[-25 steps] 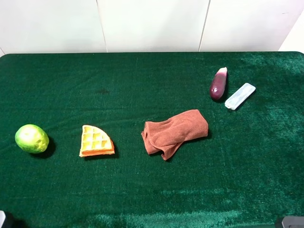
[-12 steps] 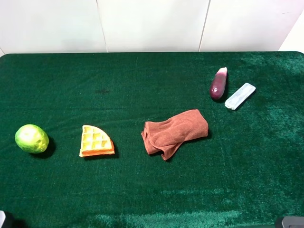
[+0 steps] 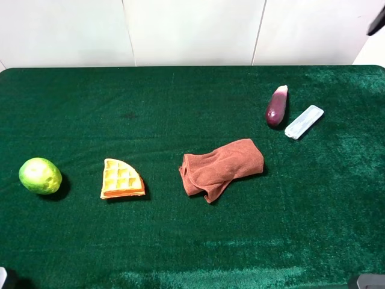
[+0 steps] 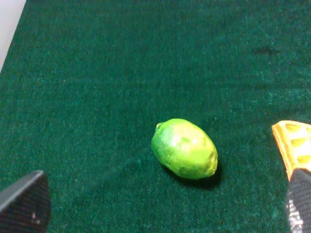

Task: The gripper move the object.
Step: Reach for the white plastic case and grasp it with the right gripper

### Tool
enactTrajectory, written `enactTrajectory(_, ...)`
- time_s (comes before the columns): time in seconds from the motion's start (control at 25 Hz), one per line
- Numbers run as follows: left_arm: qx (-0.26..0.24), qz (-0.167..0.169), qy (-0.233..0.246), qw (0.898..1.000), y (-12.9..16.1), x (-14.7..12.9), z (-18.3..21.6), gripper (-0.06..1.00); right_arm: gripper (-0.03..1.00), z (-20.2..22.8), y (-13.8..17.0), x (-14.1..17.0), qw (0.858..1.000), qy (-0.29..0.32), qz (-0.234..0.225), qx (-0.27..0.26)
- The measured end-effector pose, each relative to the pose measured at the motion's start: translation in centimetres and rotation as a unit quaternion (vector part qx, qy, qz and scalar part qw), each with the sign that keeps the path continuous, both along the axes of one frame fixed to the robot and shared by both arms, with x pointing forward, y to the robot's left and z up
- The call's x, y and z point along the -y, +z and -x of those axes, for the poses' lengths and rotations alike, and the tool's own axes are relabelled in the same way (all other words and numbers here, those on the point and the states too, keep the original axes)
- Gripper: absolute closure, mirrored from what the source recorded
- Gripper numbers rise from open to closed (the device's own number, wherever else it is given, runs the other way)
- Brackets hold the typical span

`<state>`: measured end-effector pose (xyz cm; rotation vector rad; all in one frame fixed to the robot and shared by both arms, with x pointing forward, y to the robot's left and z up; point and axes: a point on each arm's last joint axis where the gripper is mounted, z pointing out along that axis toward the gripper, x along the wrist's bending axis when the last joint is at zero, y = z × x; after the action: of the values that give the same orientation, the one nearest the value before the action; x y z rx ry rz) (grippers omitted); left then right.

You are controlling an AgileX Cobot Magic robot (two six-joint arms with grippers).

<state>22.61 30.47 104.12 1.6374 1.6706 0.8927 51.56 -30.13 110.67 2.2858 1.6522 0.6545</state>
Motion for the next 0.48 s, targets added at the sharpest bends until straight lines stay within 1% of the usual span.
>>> enactTrajectory(0.24, 0.000, 0.000, 0.000, 1.000, 0.0, 0.0, 0.0, -0.03, 0.27, -2.6, -2.9, -0.3, 0.998, -0.032, -0.042, -0.028)
enactTrajectory(0.48, 0.000, 0.000, 0.000, 1.000, 0.0, 0.0, 0.0, -0.03, 0.27, -4.8, -6.7, -0.6, 0.993, -0.048, -0.071, -0.080)
